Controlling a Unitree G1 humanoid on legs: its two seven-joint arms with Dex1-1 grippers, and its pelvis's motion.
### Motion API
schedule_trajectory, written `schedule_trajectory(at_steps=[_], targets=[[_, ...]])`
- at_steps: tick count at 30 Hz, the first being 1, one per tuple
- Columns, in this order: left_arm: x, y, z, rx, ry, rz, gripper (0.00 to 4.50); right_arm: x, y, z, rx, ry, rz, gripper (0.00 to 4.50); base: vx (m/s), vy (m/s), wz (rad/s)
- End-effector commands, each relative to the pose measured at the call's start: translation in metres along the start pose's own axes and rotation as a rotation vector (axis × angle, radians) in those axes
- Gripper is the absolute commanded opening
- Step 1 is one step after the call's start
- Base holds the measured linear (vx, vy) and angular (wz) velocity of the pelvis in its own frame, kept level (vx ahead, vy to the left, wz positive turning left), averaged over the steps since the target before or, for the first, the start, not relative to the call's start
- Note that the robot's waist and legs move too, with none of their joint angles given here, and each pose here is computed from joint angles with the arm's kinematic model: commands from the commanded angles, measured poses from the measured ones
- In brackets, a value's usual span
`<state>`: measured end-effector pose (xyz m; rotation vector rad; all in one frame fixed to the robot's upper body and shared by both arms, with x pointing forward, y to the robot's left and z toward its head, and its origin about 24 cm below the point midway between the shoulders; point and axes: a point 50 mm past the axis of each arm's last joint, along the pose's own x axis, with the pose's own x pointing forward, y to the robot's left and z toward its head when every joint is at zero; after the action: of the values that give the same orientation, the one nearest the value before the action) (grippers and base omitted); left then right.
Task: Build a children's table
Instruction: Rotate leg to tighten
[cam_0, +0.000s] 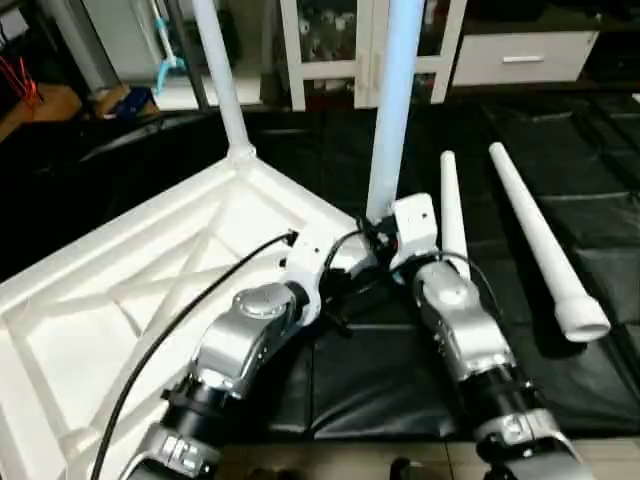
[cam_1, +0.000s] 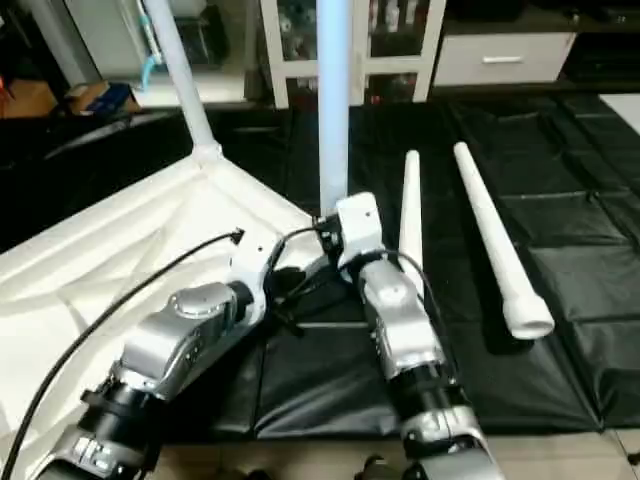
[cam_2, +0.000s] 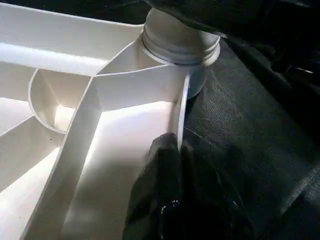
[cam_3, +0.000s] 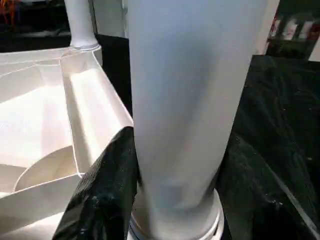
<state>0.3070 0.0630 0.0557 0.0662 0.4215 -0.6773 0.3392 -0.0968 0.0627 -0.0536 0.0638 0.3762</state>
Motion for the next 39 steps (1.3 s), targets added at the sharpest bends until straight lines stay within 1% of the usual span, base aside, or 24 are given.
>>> schedule_trajectory(at_steps=[1, 2, 3, 4, 5, 6, 7, 9, 10, 11, 14, 15, 16, 17, 18, 19, 24, 32, 35, 39], targets=[[-0.006, 0.019, -0.003, 0.012, 0.012, 0.118, 0.00, -0.008, 0.032, -0.002, 0.087, -0.048, 0.276, 2.23, 0.000, 0.000, 0.00], [-0.008, 0.019, -0.005, 0.020, 0.017, 0.098, 0.00, -0.011, 0.030, 0.003, 0.084, -0.078, 0.318, 2.44, 0.000, 0.000, 0.00], [-0.008, 0.019, -0.005, 0.023, 0.019, 0.092, 0.00, -0.012, 0.030, 0.004, 0.082, -0.085, 0.327, 2.58, 0.000, 0.000, 0.00], [-0.011, 0.017, -0.008, 0.052, 0.029, 0.039, 0.00, -0.014, 0.025, 0.007, 0.071, -0.096, 0.343, 2.58, 0.000, 0.000, 0.00], [-0.016, 0.013, -0.013, 0.095, 0.047, -0.042, 0.00, -0.016, 0.017, 0.014, 0.054, -0.117, 0.355, 2.65, 0.000, 0.000, 0.00], [-0.019, 0.010, -0.016, 0.116, 0.060, -0.085, 0.00, -0.017, 0.013, 0.016, 0.046, -0.125, 0.364, 2.85, -0.003, -0.004, -0.20], [-0.028, 0.007, -0.023, 0.142, 0.093, -0.164, 0.00, -0.019, 0.005, 0.023, 0.050, -0.132, 0.401, 2.85, -0.003, -0.004, -0.20], [-0.038, 0.006, -0.030, 0.155, 0.125, -0.225, 0.00, -0.022, -0.005, 0.029, 0.038, -0.118, 0.477, 2.93, 0.041, -0.019, 0.02], [-0.043, 0.006, -0.033, 0.161, 0.141, -0.257, 0.00, -0.026, -0.009, 0.030, 0.025, -0.095, 0.526, 2.93, 0.081, -0.037, 0.03], [-0.045, 0.005, -0.035, 0.165, 0.151, -0.274, 0.00, -0.027, -0.012, 0.030, 0.016, -0.079, 0.555, 3.07, 0.091, -0.043, 0.13], [-0.061, 0.001, -0.043, 0.180, 0.197, -0.389, 0.00, -0.040, -0.026, 0.032, -0.057, -0.033, 0.681, 3.19, 0.070, -0.044, 0.21], [-0.066, 0.000, -0.045, 0.182, 0.210, -0.427, 0.00, -0.045, -0.031, 0.033, -0.077, -0.016, 0.723, 3.19, 0.000, 0.000, 0.00], [-0.066, 0.000, -0.045, 0.182, 0.210, -0.427, 0.00, -0.045, -0.031, 0.033, -0.077, -0.016, 0.723, 3.19, 0.086, -0.028, 0.10], [-0.072, -0.001, -0.046, 0.185, 0.220, -0.462, 0.00, -0.052, -0.036, 0.033, -0.099, 0.010, 0.784, 3.19, 0.081, -0.018, 0.03], [-0.073, 0.000, -0.046, 0.185, 0.221, -0.464, 0.00, -0.052, -0.037, 0.033, -0.102, 0.013, 0.790, 3.19, 0.108, -0.021, 0.03], [-0.077, 0.000, -0.046, 0.187, 0.229, -0.483, 0.00, -0.059, -0.041, 0.031, -0.138, 0.040, 0.858, 3.19, 0.061, -0.010, 0.02], [-0.083, -0.002, -0.046, 0.184, 0.253, -0.537, 0.00, -0.065, -0.044, 0.029, -0.180, 0.075, 0.937, 3.19, 0.000, 0.000, 0.00], [-0.085, -0.004, -0.045, 0.190, 0.264, -0.564, 0.00, -0.065, -0.042, 0.028, -0.213, 0.070, 0.976, 3.19, -0.006, 0.000, 0.00], [-0.085, -0.004, -0.044, 0.192, 0.266, -0.568, 0.00, -0.066, -0.043, 0.025, -0.214, 0.086, 0.996, 2.86, 0.000, 0.000, 0.00], [-0.086, -0.003, -0.044, 0.191, 0.270, -0.570, 0.00, -0.068, -0.046, 0.023, -0.204, 0.112, 1.018, 2.74, 0.000, 0.000, 0.00]])
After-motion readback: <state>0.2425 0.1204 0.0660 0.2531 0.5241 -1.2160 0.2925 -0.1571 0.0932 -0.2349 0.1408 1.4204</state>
